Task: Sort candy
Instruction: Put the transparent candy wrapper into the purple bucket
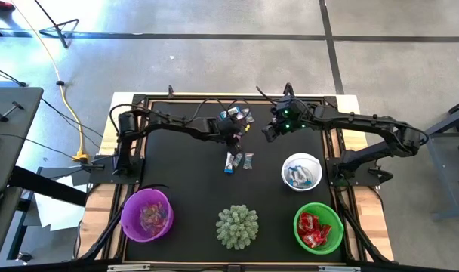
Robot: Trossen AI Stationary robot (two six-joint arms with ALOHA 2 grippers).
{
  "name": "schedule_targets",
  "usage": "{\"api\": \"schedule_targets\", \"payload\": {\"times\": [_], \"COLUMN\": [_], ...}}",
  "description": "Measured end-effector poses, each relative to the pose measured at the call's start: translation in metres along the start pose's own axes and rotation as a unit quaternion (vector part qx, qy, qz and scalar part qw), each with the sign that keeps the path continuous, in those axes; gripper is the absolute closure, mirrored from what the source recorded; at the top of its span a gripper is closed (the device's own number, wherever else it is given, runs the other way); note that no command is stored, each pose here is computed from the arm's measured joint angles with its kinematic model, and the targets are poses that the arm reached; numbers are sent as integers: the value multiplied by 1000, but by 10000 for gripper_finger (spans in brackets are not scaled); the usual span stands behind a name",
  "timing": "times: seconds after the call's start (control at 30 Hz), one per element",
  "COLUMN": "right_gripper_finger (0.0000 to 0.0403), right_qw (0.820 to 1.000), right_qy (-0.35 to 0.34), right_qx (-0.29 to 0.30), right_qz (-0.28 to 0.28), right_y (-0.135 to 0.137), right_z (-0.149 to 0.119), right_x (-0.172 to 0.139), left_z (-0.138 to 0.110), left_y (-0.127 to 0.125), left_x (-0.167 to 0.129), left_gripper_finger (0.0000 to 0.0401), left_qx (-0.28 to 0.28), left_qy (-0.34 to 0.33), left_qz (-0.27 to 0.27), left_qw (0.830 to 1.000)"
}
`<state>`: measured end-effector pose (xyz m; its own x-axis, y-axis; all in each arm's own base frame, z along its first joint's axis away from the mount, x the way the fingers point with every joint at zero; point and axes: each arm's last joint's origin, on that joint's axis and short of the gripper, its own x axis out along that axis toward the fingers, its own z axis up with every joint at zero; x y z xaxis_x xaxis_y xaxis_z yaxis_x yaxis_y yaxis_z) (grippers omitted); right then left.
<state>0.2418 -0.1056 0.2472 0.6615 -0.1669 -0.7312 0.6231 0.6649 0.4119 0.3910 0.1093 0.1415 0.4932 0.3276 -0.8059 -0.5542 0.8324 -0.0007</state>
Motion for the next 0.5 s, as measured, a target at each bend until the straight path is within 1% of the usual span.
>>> {"api": "schedule_targets", "payload": {"times": [0.1, 0.43, 0.5], "right_gripper_finger": [279, 279, 279], "right_qw": [1000, 1000, 1000], "right_qy": [0, 0, 0], "right_qx": [-1, -1, -1], "right_qz": [0, 0, 0], "right_y": [0, 0, 0], "right_z": [0, 0, 0], "right_x": [0, 0, 0], "left_z": [-1, -10, -11], "left_y": [1, 0, 0], "left_x": [3, 22, 24], "left_gripper_finger": [235, 235, 235], "left_qx": [-10, -9, -17], "left_qy": [1, 18, 21], "left_qz": [0, 5, 6], "left_qw": [1000, 1000, 1000]}}
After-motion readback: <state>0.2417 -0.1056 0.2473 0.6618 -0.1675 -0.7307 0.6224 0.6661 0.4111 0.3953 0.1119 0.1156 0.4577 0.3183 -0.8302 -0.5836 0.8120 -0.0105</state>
